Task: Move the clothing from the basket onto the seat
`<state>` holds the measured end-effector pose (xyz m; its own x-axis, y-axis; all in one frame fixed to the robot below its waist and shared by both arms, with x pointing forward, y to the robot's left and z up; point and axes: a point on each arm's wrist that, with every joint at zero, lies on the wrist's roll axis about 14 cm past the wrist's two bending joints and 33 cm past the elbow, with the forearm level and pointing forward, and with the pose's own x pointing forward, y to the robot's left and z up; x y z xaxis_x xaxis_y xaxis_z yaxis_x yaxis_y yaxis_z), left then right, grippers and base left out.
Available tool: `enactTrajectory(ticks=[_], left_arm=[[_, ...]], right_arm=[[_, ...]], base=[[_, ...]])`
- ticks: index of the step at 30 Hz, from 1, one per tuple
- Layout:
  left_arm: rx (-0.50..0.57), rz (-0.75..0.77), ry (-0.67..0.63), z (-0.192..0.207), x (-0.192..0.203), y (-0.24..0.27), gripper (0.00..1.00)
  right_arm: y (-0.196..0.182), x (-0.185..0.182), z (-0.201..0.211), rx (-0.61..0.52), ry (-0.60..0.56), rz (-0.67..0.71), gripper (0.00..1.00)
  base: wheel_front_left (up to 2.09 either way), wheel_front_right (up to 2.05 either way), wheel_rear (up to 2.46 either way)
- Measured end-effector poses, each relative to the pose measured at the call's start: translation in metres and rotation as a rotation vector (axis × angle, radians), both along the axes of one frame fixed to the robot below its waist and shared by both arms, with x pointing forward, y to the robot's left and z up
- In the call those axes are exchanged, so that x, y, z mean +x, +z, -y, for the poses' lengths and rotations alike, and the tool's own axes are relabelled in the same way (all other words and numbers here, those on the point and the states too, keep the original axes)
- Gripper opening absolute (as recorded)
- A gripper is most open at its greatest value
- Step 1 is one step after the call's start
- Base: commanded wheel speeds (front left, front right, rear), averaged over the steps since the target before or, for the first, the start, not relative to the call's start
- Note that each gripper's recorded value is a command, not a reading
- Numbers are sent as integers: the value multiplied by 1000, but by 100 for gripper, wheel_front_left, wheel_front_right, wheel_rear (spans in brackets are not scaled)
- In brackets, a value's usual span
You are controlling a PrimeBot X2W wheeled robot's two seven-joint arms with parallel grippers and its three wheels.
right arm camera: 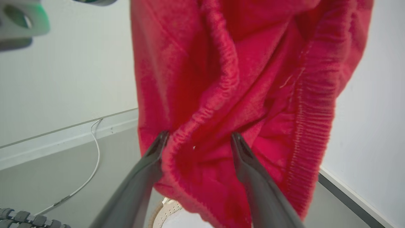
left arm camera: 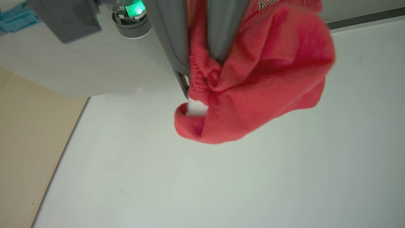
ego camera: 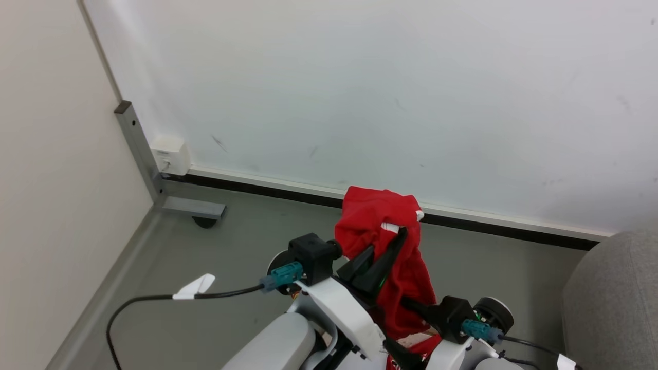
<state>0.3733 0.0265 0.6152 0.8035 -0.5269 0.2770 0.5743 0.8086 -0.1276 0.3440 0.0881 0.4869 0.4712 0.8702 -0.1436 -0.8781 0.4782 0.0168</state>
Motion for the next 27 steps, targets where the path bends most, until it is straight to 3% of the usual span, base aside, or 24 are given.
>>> enactTrajectory(ticks=[4, 5, 6, 7, 8, 22, 23, 24, 25, 27], left_arm=[[-7, 1, 12, -3, -2, 1, 0], [-6, 1, 14, -3, -2, 1, 0], [-5, -1, 15, -3, -2, 0, 0], [-5, -2, 16, -4, -2, 0, 0], [-7, -2, 18, -4, -2, 0, 0], [-11, -31, 21, 1, 11, -10, 0], [-9, -34, 17, 3, 12, -11, 18], [-8, -37, 13, 4, 12, -12, 52], [-9, -38, 7, 6, 12, -13, 100], [-10, -40, -13, 13, 12, -14, 100]], right_arm=[[-1, -1, -11, 3, 5, -26, 100], [1, 1, -12, 14, -7, -34, 55], [2, 4, -12, 19, -16, -36, 28], [3, 7, -11, 21, -28, -35, 5], [5, 11, -9, 29, -43, -35, 0], [29, 43, 29, 173, -231, -25, 0], [32, 46, 34, 185, -249, -16, 0], [37, 48, 39, 201, -265, -6, 0], [41, 52, 46, 220, -289, 1, 0], [49, 56, 58, 254, -330, 18, 0]], base=[[0, 0, 0], [0, 0, 0], [0, 0, 0], [0, 0, 0], [0, 0, 0], [0, 0, 0], [0, 0, 0], [0, 0, 0], [0, 0, 0], [0, 0, 0]])
